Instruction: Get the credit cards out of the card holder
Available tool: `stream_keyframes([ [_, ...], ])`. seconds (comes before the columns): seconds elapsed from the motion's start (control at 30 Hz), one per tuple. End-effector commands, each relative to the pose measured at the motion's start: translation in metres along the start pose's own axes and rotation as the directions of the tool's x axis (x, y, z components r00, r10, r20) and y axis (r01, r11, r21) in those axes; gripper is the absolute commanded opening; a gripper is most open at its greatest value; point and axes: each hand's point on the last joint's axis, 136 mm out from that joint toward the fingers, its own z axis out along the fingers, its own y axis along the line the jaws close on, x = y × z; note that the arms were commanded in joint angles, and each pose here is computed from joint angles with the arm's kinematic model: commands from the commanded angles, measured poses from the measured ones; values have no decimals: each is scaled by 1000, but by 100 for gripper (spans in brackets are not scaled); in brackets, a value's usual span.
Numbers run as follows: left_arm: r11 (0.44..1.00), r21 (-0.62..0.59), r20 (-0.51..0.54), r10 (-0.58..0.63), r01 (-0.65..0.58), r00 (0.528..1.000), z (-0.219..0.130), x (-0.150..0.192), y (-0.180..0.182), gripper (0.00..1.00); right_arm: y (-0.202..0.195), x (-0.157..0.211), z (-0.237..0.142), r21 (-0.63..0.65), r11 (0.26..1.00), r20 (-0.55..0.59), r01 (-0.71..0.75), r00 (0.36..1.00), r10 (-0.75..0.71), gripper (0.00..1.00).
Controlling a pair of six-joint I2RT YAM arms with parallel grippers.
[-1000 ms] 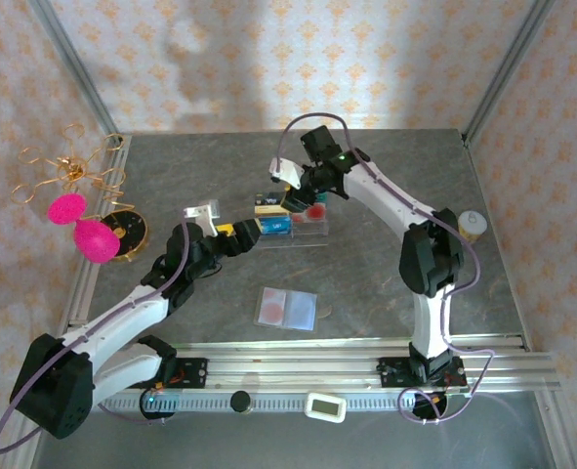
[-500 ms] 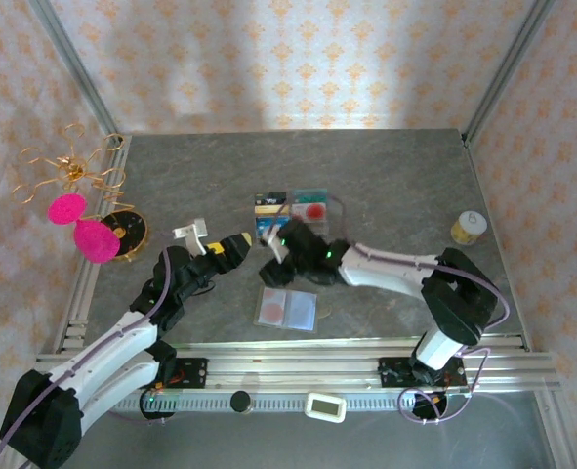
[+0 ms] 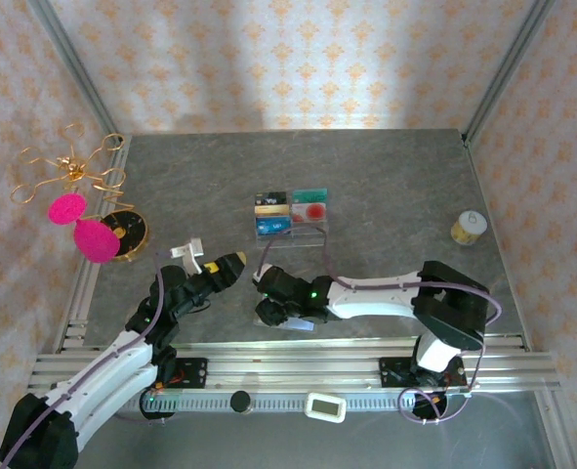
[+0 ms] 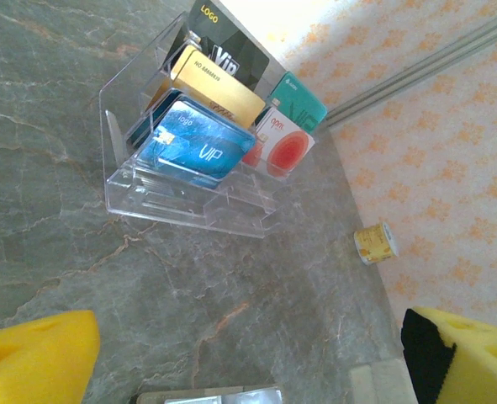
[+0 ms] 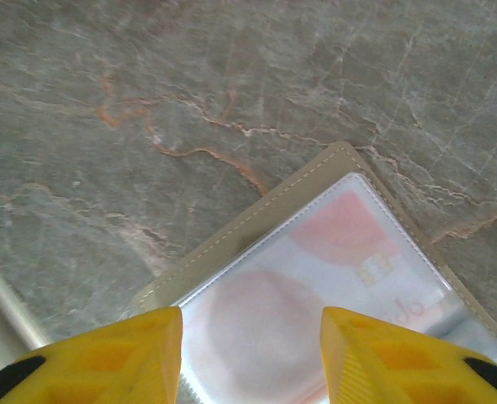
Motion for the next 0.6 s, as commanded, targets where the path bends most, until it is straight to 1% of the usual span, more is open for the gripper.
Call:
stream_keyframes([
  [0.0,1000,-4,-14,-4,4,1000,-2,3,3,93,-7,6,13,72,997,-33,5,999,-3,45],
  [0.1,1000,-7,-18,-4,4,1000,-2,4,3,93,-7,16,22,84,996,-74,17,997,-10,45],
  [0.13,1000,-6,-23,-3,3,1000,-2,5,4,93,-11,19,25,101,995,-84,18,996,-9,43],
  [0.17,1000,-5,-32,2,-2,999,-2,7,4,91,-13,23,27,113,993,-94,22,995,-11,39],
  [0.2,1000,-9,-42,4,-4,999,-2,9,5,89,-16,24,28,126,992,-96,23,995,-11,32],
  [0.27,1000,-14,-64,14,-15,998,-1,13,7,81,-22,24,27,153,988,-78,14,997,-2,12],
  [0.33,999,-32,-96,8,-11,995,0,21,12,73,-22,18,24,147,989,-33,0,999,4,0],
  [0.37,999,-37,-116,7,-11,993,1,25,14,67,-19,14,21,128,992,-6,-3,1000,4,0],
  [0.43,999,-52,-150,7,-15,989,2,34,18,58,-16,5,17,103,995,46,-7,999,2,0],
  [0.53,997,-67,-192,18,-31,981,2,48,19,42,-15,-10,9,71,997,121,-31,992,23,0],
  [0.57,997,-70,-206,25,-40,978,3,53,19,38,-14,-14,5,52,998,146,-41,989,33,0],
])
